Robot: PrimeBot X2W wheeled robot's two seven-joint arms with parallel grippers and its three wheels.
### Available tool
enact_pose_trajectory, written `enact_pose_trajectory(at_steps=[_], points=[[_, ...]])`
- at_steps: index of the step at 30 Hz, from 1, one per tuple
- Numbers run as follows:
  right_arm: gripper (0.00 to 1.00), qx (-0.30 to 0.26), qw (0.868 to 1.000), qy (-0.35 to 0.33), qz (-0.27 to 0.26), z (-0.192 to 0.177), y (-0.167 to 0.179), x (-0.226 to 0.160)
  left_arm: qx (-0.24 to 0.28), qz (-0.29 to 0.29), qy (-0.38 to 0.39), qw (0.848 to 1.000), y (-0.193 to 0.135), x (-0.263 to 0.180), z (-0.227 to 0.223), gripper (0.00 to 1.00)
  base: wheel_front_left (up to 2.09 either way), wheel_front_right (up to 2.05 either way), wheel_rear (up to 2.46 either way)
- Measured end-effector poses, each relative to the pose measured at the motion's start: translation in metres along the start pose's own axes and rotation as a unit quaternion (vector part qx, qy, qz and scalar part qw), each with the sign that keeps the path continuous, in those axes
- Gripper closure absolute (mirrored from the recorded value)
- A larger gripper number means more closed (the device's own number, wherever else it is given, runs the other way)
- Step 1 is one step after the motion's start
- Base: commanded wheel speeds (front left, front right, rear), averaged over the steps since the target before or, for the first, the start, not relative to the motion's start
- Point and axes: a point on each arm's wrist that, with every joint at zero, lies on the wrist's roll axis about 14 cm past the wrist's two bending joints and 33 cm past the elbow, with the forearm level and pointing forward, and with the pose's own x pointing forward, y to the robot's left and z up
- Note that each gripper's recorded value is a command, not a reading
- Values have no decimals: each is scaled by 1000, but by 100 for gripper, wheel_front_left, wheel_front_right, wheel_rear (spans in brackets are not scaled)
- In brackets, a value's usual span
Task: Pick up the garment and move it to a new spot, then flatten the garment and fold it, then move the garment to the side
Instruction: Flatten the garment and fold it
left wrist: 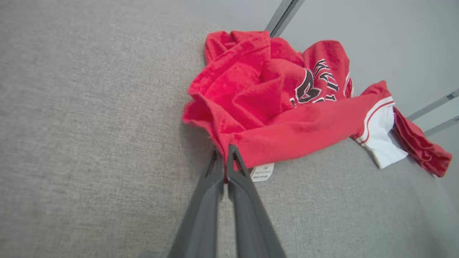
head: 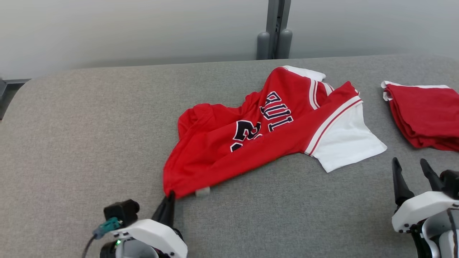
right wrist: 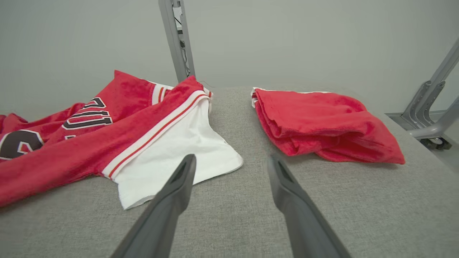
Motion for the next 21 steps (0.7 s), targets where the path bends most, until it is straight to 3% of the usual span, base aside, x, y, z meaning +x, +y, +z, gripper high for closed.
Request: enact_pose_trajectory(at_steps=[8, 21], points=[[0, -14, 998, 54, 0, -14, -2, 23, -12, 44, -82, 996, 32, -9, 49, 100, 0, 0, 0], [0, -24, 988, 148, 43, -53, 31, 58, -15, 65, -80, 995, 45, -10, 49, 100, 0, 0, 0]])
